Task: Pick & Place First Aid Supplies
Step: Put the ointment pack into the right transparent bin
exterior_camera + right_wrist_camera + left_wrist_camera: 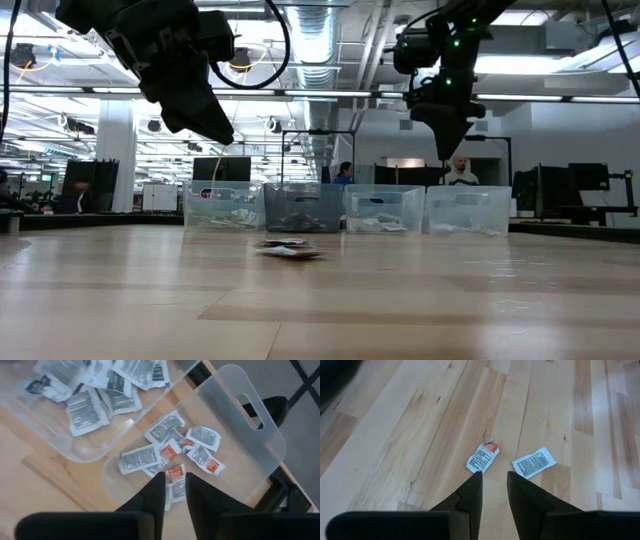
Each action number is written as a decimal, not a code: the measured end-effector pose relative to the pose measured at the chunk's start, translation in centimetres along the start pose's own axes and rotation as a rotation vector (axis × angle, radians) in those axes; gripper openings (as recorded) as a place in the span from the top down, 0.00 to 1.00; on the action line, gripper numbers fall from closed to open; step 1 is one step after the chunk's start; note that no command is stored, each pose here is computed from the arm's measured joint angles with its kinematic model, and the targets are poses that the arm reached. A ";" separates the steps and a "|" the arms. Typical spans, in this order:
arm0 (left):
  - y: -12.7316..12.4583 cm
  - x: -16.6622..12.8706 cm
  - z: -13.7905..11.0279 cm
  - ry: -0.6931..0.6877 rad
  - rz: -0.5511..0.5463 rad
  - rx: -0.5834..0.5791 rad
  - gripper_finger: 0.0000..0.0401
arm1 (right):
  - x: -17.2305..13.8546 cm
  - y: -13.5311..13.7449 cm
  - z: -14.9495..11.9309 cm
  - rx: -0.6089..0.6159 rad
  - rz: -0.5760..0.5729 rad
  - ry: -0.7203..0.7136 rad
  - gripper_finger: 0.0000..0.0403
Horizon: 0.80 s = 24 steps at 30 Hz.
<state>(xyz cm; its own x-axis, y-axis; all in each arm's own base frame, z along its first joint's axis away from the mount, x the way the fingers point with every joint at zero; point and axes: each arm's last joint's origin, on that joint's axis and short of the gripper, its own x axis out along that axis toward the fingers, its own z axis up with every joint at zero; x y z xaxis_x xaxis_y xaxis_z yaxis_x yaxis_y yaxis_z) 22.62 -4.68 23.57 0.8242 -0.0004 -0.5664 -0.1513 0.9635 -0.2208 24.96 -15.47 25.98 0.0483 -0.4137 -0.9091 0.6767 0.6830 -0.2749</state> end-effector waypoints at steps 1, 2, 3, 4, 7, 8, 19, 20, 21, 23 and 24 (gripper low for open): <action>0.0 0.0 0.0 0.000 0.000 0.000 0.78 | -0.1 0.2 0.0 -0.006 0.004 -0.002 0.82; 0.0 0.0 0.0 0.000 0.000 0.000 0.78 | -0.2 0.5 0.0 -0.020 0.013 -0.006 0.81; 0.0 0.0 0.0 0.000 0.000 0.000 0.78 | -0.3 0.8 -0.1 -0.037 0.030 -0.009 0.81; 0.0 0.0 0.0 0.000 0.000 0.000 0.78 | -0.4 1.2 -0.1 -0.056 0.055 -0.015 0.80; 0.0 0.0 0.0 -0.001 -0.001 0.000 0.78 | -0.9 2.9 0.1 -0.134 0.171 -0.063 0.80; 0.0 0.0 0.0 -0.003 -0.001 -0.001 0.78 | -1.2 3.5 0.2 -0.167 0.217 -0.087 0.80; -0.1 0.2 0.3 -0.065 -0.025 0.045 0.78 | -5.4 12.0 -0.9 -0.528 0.524 -0.397 0.81; -0.1 0.3 0.2 -0.090 -0.034 0.061 0.78 | -5.8 12.6 -1.2 -0.558 0.534 -0.414 0.81; -0.1 0.5 -0.1 -0.116 -0.043 0.074 0.78 | -6.1 13.2 -1.5 -0.590 0.543 -0.427 0.81; 0.1 0.7 -0.6 -0.174 -0.060 0.103 0.78 | -6.7 14.3 -2.2 -0.645 0.561 -0.446 0.81; 0.2 0.9 -0.9 -0.203 -0.068 0.116 0.78 | -7.0 14.8 -2.6 -0.663 0.569 -0.450 0.81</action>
<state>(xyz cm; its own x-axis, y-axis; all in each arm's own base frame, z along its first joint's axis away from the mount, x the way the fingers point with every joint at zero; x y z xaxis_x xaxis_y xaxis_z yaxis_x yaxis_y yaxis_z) 22.85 -4.73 22.30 0.9249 -0.0233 -0.3795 -0.0382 0.9874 -0.1536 32.71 -0.89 27.47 0.6075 -0.0153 -0.7942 -0.0770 0.9940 -0.0781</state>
